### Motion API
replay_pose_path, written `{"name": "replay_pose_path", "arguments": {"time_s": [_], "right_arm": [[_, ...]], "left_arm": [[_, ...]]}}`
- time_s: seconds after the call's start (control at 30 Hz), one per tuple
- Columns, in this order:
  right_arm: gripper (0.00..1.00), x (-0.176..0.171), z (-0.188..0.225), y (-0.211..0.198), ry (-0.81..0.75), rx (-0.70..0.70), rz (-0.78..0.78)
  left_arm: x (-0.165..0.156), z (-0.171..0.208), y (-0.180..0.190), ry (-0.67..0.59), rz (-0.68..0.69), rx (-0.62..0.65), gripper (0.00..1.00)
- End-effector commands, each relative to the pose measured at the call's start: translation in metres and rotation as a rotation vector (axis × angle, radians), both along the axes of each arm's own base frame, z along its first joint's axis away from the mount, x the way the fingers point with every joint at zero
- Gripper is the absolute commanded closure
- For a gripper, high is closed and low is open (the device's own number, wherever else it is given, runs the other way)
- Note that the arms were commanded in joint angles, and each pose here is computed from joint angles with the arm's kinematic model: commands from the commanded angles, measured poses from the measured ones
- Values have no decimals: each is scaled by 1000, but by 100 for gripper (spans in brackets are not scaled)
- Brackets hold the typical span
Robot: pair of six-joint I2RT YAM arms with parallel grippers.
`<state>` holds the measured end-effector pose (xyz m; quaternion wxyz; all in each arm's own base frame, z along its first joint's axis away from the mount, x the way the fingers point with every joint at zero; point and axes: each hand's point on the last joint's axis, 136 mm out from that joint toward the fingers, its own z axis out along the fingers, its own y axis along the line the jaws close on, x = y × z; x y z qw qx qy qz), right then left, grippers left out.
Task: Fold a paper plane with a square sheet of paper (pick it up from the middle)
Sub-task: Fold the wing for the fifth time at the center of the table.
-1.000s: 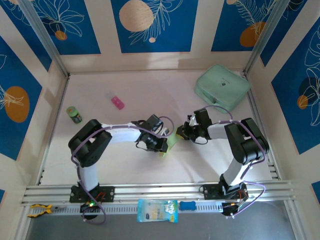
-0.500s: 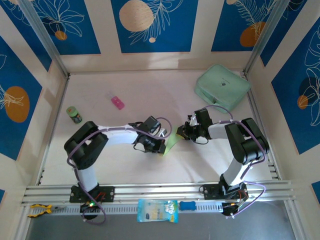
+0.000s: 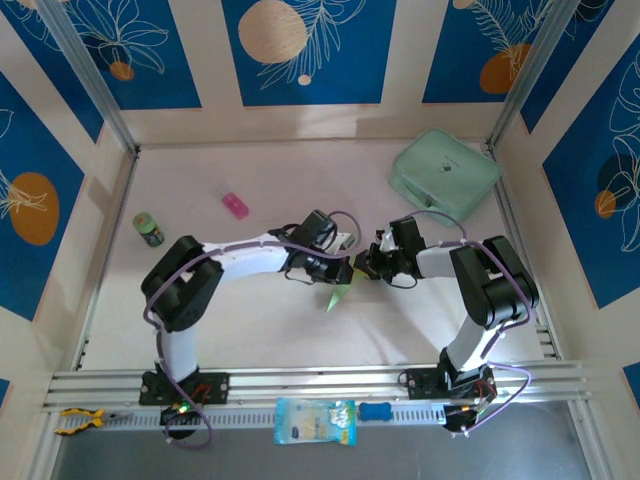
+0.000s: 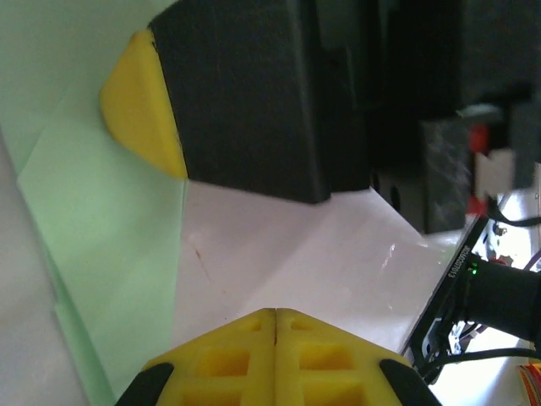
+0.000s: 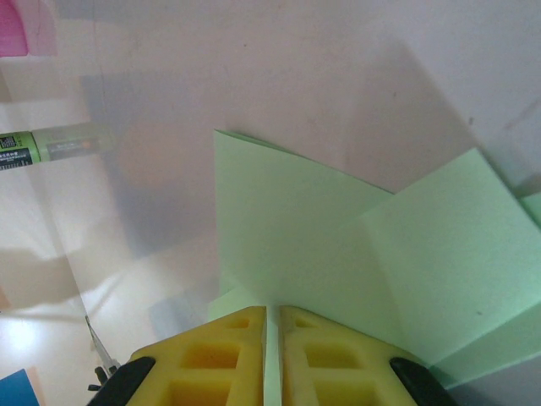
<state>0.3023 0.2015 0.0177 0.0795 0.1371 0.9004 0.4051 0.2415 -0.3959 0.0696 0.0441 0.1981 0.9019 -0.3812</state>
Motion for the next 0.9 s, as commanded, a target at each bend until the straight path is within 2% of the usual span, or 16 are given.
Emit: {"name": "replay_pose_path", "arguments": {"time_s": [0.0, 0.37, 0.47, 0.73, 0.87], "right_arm": [[87, -10, -13, -7, 39, -33, -3], [87, -12, -15, -8, 42, -34, -4], [87, -12, -14, -8, 43, -33, -5], [87, -12, -13, -8, 41, -33, -4], [87, -12, -14, -9, 44, -34, -7]], "left_arm": [[-10, -18, -1, 37, -55, 50, 99], [-31, -79, 35, 87, -63, 237, 100], [-33, -76, 36, 84, -59, 232, 100], [-11, -32, 12, -7, -56, 131, 99], [-2, -33, 5, -12, -42, 103, 98]]}}
